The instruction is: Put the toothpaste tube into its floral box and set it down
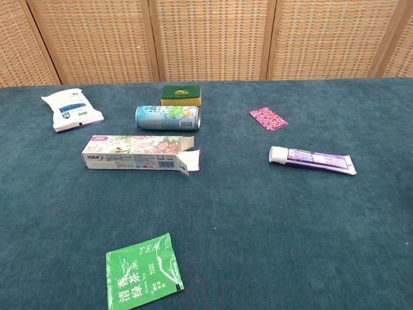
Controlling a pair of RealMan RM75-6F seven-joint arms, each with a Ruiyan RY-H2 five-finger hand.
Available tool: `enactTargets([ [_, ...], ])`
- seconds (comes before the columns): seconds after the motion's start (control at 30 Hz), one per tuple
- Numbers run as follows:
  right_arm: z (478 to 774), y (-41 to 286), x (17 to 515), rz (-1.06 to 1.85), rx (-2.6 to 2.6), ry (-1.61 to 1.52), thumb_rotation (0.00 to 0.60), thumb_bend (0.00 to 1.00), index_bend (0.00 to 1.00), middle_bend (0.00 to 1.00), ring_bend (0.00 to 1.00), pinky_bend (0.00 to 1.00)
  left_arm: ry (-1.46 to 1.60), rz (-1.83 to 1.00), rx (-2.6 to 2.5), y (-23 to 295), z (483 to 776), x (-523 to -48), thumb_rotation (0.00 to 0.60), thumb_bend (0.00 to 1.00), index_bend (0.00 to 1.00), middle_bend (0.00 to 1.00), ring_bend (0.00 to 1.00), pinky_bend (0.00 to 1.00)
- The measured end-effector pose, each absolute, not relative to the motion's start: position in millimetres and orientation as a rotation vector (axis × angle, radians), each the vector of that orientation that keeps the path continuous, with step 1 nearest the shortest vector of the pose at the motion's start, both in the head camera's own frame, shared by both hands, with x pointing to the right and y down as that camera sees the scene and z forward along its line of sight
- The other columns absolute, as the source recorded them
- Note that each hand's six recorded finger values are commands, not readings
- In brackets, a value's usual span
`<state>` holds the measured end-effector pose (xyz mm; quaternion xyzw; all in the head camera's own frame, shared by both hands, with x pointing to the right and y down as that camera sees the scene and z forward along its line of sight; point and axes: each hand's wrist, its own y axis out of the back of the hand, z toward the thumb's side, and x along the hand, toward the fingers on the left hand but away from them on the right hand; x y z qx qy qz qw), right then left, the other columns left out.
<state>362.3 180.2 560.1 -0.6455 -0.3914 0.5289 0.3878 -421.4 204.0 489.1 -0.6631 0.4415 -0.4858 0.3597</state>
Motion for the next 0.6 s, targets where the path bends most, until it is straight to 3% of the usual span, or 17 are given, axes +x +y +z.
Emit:
enactTargets([
  [0.1, 584, 162, 353, 1.357, -1.733, -0.997, 0.600, 0.00, 0.25, 0.25, 0.16, 0.15, 1.134, -1.268, -1.713, 202, 493, -422, 0.600, 0.20, 0.00, 0.00, 0.00, 0.00],
  [0.27, 623, 137, 338, 1.404, -1.819, -1.051, 0.600, 0.00, 0.28, 0.29, 0.21, 0.20, 1.154, -1.282, -1.698, 197, 493, -425, 0.600, 0.20, 0.00, 0.00, 0.00, 0.00],
  [0.4, 647, 127, 322, 1.449, -1.844, -1.044, 0.600, 0.07, 0.33, 0.33, 0.25, 0.29, 1.155, -1.297, -1.695, 195, 495, -426, 0.600, 0.20, 0.00, 0.00, 0.00, 0.00],
  [0.6, 676, 114, 299, 1.513, -1.840, -1.043, 0.600, 0.10, 0.33, 0.34, 0.26, 0.31, 1.151, -1.312, -1.692, 191, 499, -426, 0.600, 0.20, 0.00, 0.00, 0.00, 0.00],
])
